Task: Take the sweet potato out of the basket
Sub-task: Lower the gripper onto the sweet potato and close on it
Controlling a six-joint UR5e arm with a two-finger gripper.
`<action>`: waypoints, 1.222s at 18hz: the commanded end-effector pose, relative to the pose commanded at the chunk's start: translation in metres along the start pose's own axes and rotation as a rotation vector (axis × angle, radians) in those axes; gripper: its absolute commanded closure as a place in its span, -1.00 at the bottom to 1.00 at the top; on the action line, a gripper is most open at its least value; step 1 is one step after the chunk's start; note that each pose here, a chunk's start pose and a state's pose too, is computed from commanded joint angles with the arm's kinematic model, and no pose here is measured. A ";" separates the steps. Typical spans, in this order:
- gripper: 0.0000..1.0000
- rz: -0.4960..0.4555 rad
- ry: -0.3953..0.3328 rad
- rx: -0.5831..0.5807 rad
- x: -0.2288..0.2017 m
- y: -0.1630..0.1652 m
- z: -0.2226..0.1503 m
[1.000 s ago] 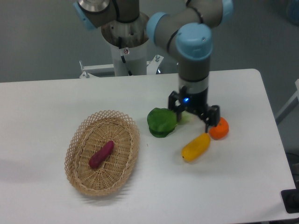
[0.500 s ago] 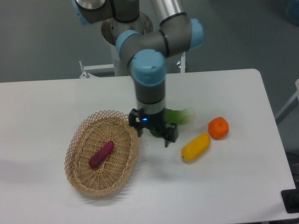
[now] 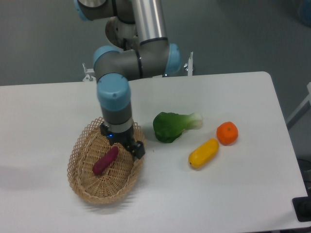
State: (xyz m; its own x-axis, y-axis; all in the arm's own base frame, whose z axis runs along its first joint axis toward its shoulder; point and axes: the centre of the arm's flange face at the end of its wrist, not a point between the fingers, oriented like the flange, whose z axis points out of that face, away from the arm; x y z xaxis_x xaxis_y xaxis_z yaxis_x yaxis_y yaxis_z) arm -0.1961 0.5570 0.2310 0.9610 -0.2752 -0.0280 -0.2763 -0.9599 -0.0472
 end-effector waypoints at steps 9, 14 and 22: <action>-1.00 0.024 0.030 -0.032 0.014 -0.007 0.024; -1.00 -0.007 0.038 -0.036 0.015 -0.008 0.030; -0.11 -0.009 0.005 -0.009 0.008 -0.016 0.033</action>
State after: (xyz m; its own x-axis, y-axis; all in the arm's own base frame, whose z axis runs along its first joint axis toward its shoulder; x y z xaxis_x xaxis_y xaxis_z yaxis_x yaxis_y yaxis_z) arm -0.1840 0.5721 0.1990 0.9636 -0.2665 -0.0225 -0.2672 -0.9629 -0.0386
